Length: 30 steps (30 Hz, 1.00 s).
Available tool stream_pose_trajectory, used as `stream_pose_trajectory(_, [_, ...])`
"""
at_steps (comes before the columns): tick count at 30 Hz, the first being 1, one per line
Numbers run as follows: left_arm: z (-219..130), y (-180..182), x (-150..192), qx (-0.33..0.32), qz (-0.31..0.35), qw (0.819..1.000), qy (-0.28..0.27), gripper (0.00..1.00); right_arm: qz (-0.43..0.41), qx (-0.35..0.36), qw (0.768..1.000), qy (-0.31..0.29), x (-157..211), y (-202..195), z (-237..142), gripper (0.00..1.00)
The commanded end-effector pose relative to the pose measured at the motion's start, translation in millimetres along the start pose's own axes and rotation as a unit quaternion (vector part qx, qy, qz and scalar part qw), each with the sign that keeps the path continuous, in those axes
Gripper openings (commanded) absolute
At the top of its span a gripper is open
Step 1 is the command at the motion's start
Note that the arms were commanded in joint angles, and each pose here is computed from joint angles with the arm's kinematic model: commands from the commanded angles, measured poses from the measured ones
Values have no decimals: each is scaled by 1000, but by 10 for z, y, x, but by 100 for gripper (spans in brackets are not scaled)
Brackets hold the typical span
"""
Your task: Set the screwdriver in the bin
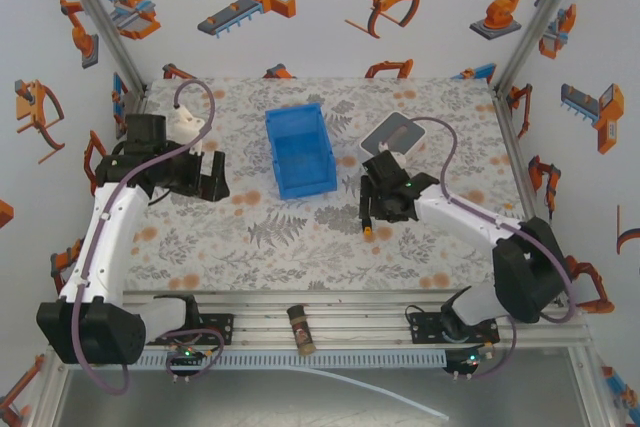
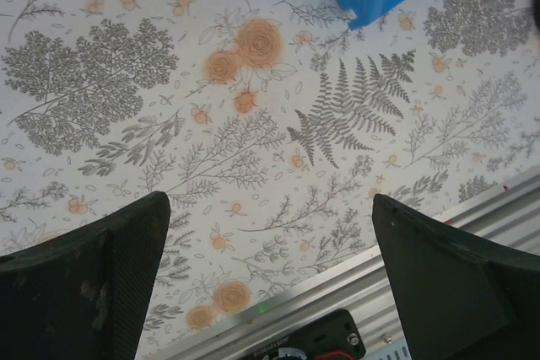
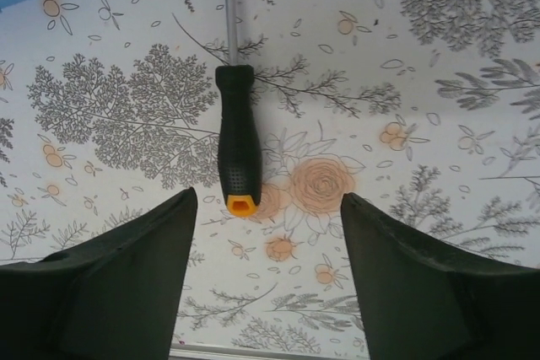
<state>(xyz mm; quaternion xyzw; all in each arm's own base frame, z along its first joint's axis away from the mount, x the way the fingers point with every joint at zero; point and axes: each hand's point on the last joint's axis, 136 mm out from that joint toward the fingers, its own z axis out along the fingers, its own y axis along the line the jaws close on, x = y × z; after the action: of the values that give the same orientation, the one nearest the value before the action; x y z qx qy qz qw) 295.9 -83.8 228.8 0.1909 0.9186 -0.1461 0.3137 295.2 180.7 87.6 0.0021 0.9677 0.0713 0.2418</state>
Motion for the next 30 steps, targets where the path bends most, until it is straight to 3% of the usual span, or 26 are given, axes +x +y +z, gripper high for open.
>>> stream_pose_trajectory(1, [-142,-185,4,34,13,999,-2,97,4,-23,1000,-2,-60,161,59,59])
stream_pose_trajectory(14, [-246,-264,-5,39,4,999,-10,97,-10,14,1000,24,99,129,379,57])
stream_pose_trajectory(30, [-291,-329,29,47,7,999,-13,97,-25,37,998,36,195,94,452,49])
